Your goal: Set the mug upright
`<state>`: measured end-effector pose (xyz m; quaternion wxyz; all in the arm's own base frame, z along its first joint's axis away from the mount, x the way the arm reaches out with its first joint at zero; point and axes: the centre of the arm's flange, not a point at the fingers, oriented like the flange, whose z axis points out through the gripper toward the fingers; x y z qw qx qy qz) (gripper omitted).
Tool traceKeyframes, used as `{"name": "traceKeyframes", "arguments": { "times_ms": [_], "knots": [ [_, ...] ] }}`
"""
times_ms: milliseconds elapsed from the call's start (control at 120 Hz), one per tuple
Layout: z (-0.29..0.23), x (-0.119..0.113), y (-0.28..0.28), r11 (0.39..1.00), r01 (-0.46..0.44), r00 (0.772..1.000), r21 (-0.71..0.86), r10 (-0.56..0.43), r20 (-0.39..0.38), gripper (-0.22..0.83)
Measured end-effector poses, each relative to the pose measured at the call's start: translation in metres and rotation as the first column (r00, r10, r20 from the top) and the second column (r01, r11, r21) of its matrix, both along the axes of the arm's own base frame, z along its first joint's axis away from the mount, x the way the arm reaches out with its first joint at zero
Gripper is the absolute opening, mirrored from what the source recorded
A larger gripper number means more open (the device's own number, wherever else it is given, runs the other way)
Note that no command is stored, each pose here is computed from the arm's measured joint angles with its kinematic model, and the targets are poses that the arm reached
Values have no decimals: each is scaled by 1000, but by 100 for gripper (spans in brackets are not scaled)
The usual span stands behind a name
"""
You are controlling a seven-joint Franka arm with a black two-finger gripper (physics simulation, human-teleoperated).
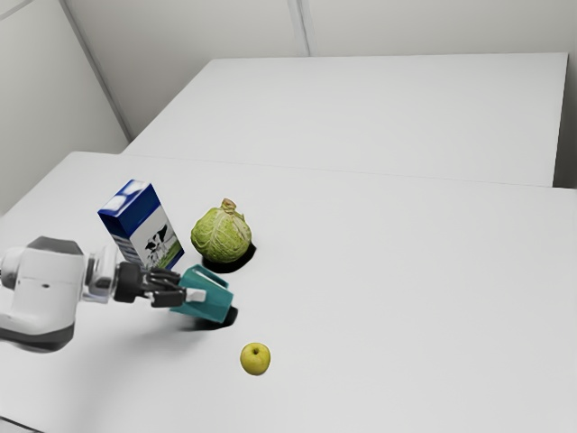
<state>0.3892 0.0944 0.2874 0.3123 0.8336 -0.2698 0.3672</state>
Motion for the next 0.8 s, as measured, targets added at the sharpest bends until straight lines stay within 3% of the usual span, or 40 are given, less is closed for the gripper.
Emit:
{"name": "traceKeyframes", "arguments": {
  "times_ms": [258,800],
  "knots": [
    [8,11,-10,1000,16,1000,-3,-16,27,-8],
    [30,36,-24,1000,19,995,19,-21,96,-17]
  ]
}}
